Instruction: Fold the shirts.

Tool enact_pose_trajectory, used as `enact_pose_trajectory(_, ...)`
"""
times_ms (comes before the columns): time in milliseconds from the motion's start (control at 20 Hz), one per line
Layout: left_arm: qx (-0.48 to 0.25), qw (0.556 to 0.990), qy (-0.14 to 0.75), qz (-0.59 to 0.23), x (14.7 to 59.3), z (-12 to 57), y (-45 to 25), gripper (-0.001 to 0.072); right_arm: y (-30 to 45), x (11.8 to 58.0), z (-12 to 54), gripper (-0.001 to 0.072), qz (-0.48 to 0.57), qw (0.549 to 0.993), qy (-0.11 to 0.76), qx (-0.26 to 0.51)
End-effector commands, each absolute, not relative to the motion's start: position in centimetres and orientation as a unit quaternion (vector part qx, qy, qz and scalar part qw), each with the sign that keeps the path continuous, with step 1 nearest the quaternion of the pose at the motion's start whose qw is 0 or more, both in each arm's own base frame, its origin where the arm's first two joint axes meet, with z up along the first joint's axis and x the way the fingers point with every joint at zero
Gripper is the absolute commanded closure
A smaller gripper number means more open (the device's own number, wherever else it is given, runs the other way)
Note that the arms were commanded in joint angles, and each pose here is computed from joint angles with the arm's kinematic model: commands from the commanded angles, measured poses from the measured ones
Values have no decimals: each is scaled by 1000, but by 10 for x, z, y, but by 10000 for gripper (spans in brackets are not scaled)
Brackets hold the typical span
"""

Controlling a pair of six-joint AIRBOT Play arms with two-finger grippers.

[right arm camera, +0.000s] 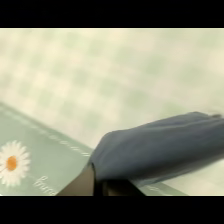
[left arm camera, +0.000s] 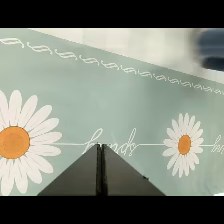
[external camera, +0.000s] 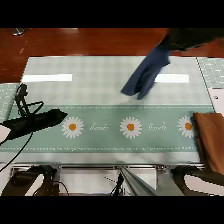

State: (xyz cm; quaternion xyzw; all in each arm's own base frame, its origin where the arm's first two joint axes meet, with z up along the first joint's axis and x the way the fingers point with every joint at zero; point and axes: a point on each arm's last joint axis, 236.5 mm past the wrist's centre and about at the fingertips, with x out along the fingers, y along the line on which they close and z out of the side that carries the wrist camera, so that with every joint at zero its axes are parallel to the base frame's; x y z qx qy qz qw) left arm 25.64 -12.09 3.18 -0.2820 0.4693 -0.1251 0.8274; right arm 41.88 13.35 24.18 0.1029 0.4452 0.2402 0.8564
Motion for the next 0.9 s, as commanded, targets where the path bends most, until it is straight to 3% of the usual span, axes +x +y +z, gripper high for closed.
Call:
enact_pose_trajectory(0, -282, 827, 469, -125, 256, 32, -121, 684, 40, 403, 266, 682, 114, 871, 456, 140)
enact_pose_trajectory(200, -282, 827, 469, -125, 256, 32, -121, 684, -52, 355, 254, 683, -2, 835, 506, 216)
enact_pose_trajectory(400, -281, 827, 469, -125, 256, 32, -121, 684, -116, 305, 261, 683, -112, 828, 477, 275)
enact_pose_trajectory(550, -279, 828, 469, -127, 256, 32, -121, 684, -144, 246, 239, 682, -197, 799, 476, 312)
enact_pose_trajectory(850, -263, 836, 462, -135, 258, 33, -120, 684, -187, 81, 182, 681, -473, 652, 473, 358)
